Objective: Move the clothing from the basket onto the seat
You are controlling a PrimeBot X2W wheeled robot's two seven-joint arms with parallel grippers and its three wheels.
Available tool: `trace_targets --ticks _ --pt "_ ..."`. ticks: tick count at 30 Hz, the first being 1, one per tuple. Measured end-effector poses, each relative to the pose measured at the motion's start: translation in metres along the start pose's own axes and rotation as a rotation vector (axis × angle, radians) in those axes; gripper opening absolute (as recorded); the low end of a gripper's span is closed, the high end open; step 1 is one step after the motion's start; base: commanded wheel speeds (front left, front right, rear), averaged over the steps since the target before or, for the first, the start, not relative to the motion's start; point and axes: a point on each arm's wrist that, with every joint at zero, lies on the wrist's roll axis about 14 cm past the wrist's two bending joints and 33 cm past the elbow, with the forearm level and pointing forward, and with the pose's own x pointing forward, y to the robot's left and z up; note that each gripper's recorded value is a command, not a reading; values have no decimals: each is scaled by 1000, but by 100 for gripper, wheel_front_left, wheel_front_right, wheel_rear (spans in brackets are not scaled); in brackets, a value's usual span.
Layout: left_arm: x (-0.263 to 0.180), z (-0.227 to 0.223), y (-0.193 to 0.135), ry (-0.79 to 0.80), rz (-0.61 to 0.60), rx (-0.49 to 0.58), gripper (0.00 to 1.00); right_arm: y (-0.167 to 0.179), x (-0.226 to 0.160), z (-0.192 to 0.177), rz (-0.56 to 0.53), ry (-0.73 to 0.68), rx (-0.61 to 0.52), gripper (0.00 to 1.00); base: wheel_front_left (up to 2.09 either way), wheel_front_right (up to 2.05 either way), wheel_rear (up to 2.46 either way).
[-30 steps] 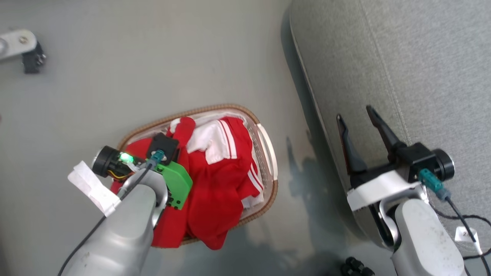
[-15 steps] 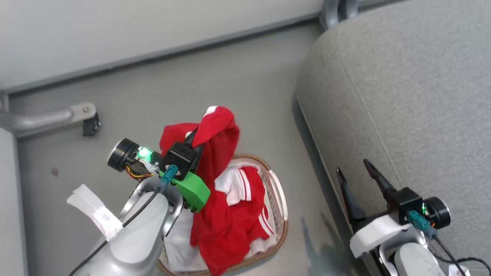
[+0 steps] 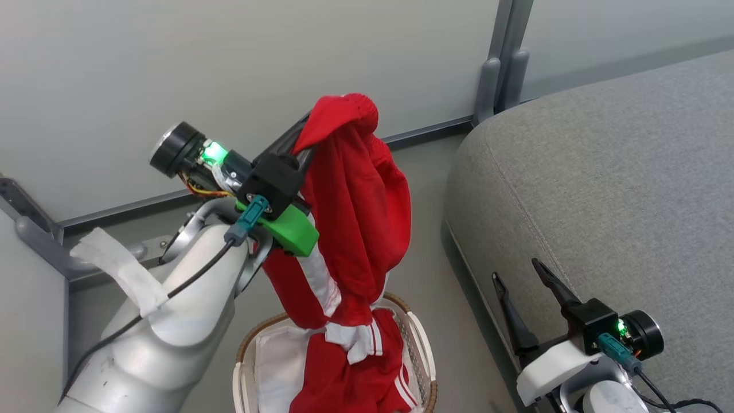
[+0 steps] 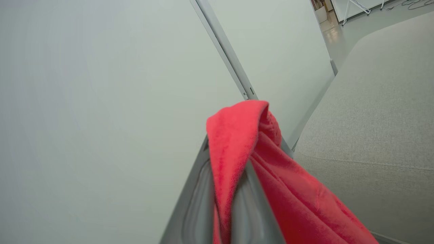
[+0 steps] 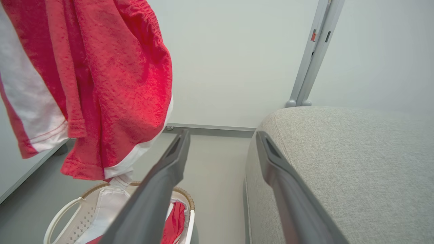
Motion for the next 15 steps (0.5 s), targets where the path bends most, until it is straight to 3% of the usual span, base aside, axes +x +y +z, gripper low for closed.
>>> trace_targets --ticks 7,15 --pt "11 45 16 -92 -2 73 0 15 1 13 46 -40 -2 100 0 0 0" --pt "22 57 20 -89 -18 106 0 67 24 45 216 -132 3 100 0 0 0"
